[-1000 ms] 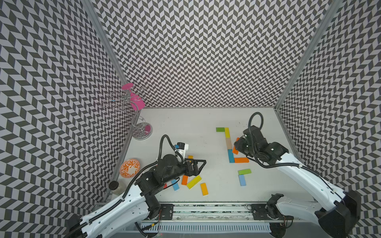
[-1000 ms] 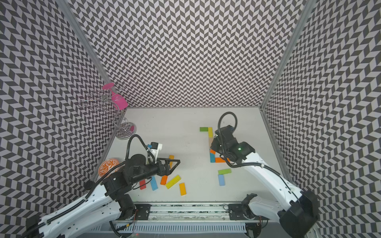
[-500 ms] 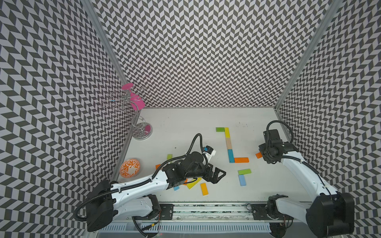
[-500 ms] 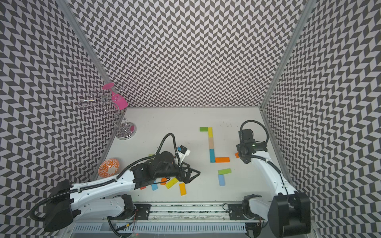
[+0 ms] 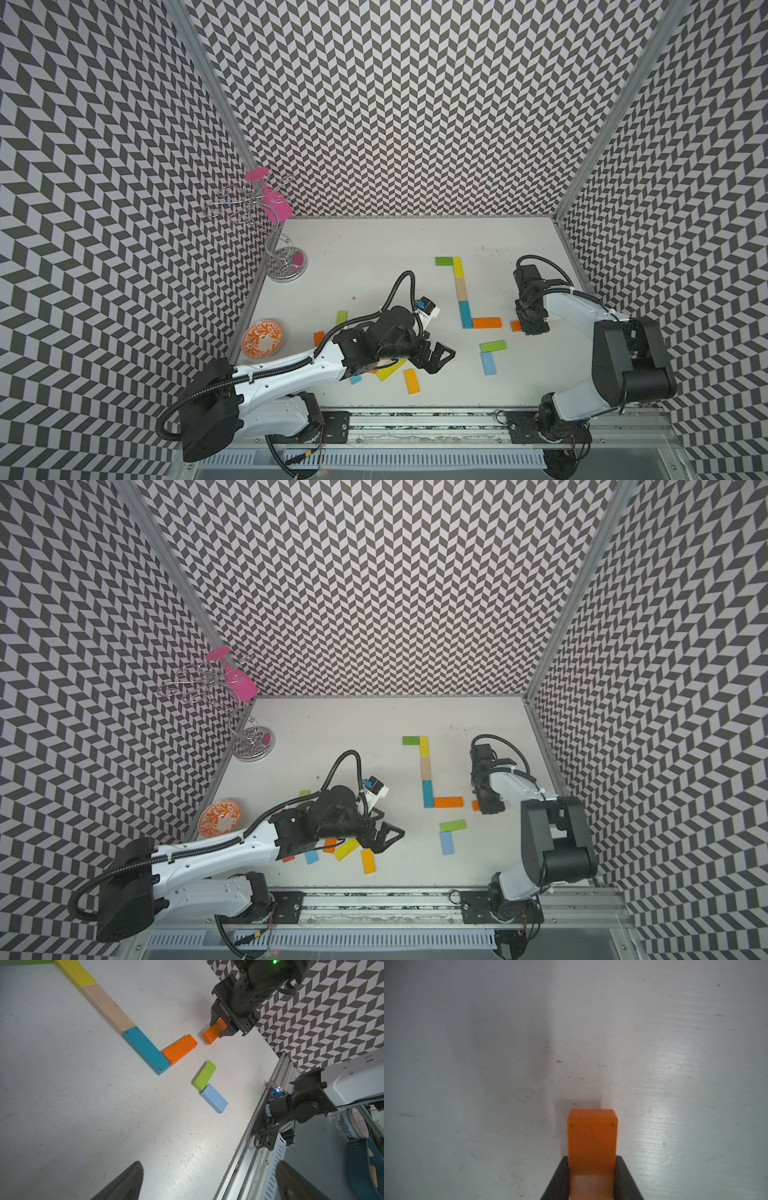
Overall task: Assemble a giraffe with building blocks
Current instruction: Assemble the building block at the center of the board.
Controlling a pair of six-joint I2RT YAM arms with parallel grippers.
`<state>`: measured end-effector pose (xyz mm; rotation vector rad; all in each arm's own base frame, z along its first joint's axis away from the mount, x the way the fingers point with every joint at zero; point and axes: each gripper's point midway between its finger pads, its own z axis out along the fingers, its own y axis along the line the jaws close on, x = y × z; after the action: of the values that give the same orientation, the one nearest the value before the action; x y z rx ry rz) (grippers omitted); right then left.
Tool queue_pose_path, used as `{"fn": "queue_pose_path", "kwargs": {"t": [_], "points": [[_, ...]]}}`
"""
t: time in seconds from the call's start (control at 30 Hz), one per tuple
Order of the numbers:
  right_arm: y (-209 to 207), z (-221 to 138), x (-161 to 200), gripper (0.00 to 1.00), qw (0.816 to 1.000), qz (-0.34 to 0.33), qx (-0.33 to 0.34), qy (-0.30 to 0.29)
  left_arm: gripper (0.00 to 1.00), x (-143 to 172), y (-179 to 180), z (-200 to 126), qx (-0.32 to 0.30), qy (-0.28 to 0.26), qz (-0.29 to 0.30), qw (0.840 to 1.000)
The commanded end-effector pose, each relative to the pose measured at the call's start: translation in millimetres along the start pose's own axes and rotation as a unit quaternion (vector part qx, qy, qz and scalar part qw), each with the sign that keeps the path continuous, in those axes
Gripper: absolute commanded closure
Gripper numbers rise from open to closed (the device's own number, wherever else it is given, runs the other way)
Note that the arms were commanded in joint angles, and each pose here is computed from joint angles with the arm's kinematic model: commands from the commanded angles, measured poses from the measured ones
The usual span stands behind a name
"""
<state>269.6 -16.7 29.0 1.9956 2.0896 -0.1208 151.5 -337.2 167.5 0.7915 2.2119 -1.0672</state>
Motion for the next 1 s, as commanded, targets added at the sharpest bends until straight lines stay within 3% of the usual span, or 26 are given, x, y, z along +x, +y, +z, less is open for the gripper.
{"fn": "queue_pose_path", "kwargs": {"t": [0.0, 0.17, 0.47, 0.77, 0.97], "points": [[14.7, -1.3, -1.3, 0.73, 0.999, 0.035, -0.013, 0.001, 0.00, -13.3, -7.6, -3.7, 0.003, -0.016, 0.021, 1.000], [20.9, 3.7, 0.3, 0.68, 0.999, 0.044, -0.012, 0.001, 0.00, -12.5, -7.3, -5.8, 0.003, -0.018, 0.021, 1.000], [19.2, 16.7, 13.4, 0.49, 0.999, 0.039, 0.008, 0.027, 0.00, -17.1, -3.0, -14.2, -0.007, -0.030, 0.023, 0.999], [28.9, 9.0, 24.3, 0.74, 0.998, 0.049, -0.019, 0.037, 0.00, -17.2, 1.1, -17.6, -0.014, -0.035, 0.021, 0.999], [29.1, 10.1, 34.2, 0.76, 0.998, 0.041, -0.013, 0.041, 0.00, -17.3, 8.2, -21.9, -0.025, -0.038, 0.020, 0.999]]}}
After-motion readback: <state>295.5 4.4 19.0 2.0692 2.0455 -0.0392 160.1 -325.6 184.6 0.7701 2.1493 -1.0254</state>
